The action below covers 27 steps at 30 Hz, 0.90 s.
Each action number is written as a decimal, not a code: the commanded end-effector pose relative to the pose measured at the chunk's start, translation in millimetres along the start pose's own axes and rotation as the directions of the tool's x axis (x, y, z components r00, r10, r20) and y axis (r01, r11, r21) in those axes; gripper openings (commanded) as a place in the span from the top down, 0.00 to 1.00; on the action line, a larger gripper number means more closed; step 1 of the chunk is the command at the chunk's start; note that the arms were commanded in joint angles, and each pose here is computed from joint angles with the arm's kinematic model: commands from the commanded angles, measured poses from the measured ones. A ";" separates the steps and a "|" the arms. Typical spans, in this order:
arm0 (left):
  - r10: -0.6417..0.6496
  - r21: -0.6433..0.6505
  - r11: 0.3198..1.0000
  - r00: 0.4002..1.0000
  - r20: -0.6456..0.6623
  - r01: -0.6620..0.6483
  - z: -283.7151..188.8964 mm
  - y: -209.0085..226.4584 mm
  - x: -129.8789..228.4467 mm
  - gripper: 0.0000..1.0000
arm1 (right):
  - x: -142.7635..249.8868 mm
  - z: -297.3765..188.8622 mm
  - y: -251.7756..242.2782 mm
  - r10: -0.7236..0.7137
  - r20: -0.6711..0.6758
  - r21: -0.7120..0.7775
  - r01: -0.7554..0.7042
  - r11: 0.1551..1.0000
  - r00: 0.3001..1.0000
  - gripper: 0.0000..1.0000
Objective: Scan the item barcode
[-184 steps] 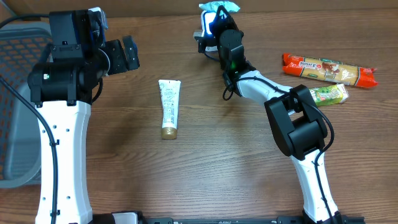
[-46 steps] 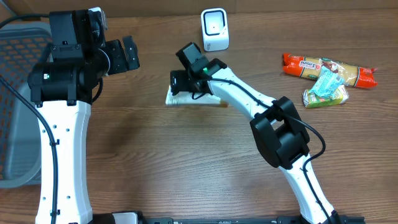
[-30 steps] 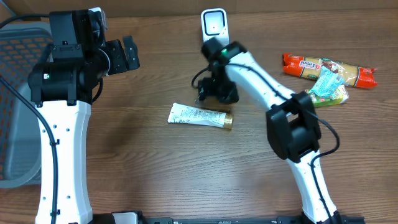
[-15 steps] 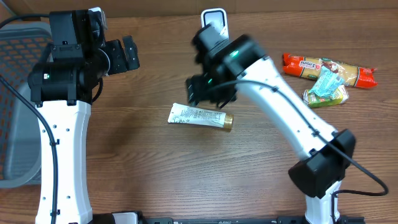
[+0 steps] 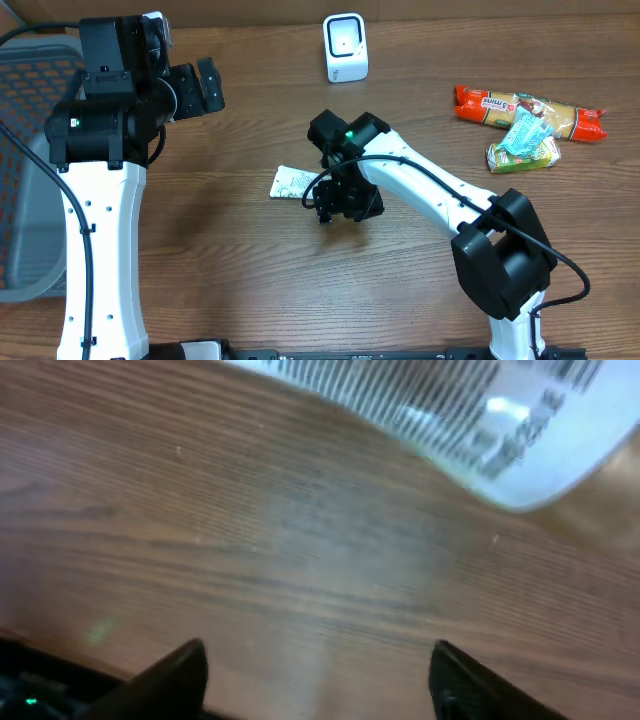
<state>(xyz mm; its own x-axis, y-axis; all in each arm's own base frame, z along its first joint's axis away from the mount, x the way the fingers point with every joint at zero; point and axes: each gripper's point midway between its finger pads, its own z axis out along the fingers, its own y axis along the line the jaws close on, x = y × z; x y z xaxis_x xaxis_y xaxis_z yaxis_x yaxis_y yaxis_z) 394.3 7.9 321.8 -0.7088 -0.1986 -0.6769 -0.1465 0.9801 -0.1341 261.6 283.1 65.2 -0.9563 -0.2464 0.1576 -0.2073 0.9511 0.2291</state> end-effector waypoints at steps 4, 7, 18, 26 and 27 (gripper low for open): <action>0.002 -0.005 1.000 1.000 0.006 -0.002 0.6 0.5 -2.4 0.00 | -16.1 11.3 -18.5 0.046 0.035 -0.025 -0.046 0.999 0.998 0.33; 0.002 -0.005 1.000 1.000 0.006 -0.002 0.6 0.5 -2.4 0.00 | -25.1 18.7 -30.1 0.075 0.042 -0.030 -0.074 0.997 0.996 0.33; 0.002 -0.005 1.000 1.000 0.006 -0.002 0.6 0.5 -2.4 0.00 | -117.4 -6.6 -47.3 0.115 0.351 -0.147 -0.066 0.987 0.929 0.34; 0.002 -0.005 1.000 1.000 0.006 -0.002 0.6 0.5 -2.4 0.00 | -162.4 -34.2 -31.0 0.057 0.541 -0.191 0.057 0.980 0.839 0.33; 0.002 -0.005 1.000 1.000 0.006 -0.002 0.6 0.5 -2.4 0.00 | -162.9 -36.3 -32.5 0.062 0.540 -0.196 0.053 0.979 0.840 0.33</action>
<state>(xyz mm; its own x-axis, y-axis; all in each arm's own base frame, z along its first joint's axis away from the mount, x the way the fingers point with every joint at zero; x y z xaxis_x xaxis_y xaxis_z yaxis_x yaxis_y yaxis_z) 394.4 7.9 322.1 -0.7082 -0.1986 -0.6775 -0.1464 0.9801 -0.1342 426.8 287.9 64.6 -0.9344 -0.0339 -0.3547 -0.1938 0.8837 0.4261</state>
